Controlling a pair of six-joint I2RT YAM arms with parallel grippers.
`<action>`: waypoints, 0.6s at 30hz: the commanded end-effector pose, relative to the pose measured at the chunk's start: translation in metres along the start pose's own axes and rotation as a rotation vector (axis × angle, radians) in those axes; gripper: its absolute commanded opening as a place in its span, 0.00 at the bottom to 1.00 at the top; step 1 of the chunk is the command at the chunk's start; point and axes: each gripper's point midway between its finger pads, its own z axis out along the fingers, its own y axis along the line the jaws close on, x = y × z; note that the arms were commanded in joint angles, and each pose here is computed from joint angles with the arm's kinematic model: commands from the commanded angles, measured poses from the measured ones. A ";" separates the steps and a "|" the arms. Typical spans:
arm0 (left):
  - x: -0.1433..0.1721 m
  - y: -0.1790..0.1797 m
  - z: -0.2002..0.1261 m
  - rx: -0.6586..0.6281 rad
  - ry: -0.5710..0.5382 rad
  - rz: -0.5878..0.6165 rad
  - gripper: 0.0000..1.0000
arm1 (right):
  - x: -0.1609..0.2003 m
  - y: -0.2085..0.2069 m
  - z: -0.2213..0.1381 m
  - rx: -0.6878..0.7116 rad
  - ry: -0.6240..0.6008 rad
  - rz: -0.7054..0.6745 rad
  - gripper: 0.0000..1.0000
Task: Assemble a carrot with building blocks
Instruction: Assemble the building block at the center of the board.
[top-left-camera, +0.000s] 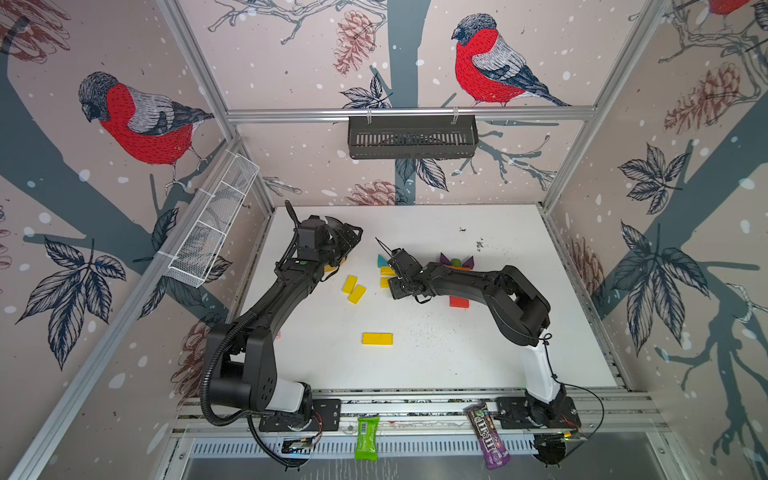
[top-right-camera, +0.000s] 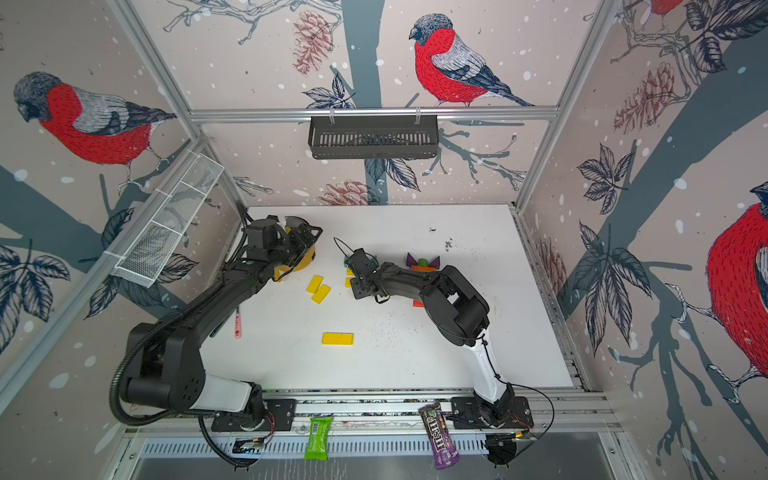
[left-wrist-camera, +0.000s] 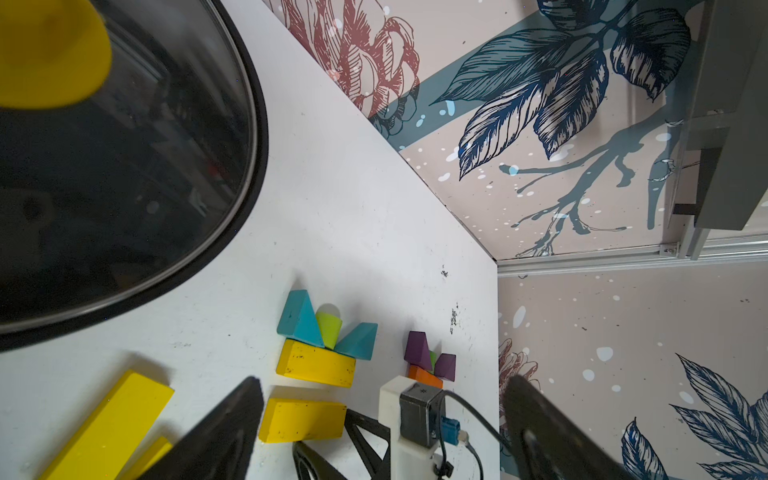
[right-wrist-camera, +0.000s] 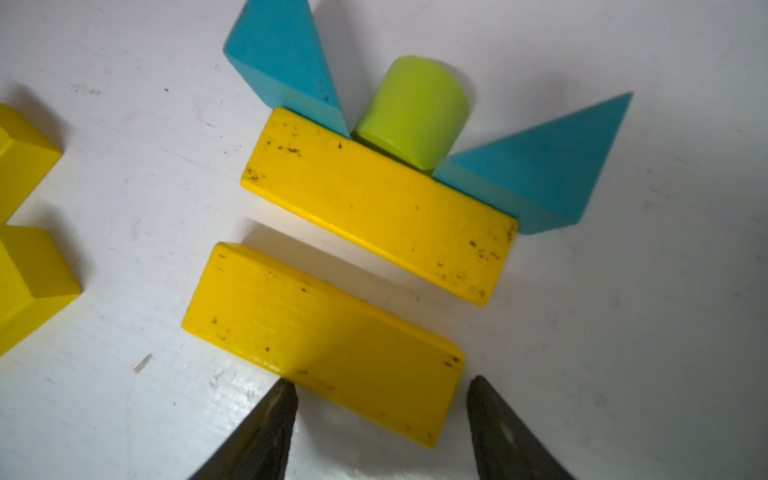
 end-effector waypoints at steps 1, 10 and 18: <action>-0.003 -0.006 0.000 0.030 -0.008 0.005 0.91 | 0.000 -0.002 0.001 0.015 0.005 -0.006 0.67; -0.003 -0.008 -0.001 0.037 -0.008 0.001 0.91 | -0.005 -0.004 0.002 0.035 0.001 -0.034 0.66; -0.002 -0.007 0.000 0.038 -0.005 0.000 0.90 | -0.006 -0.008 0.004 0.063 0.007 -0.051 0.66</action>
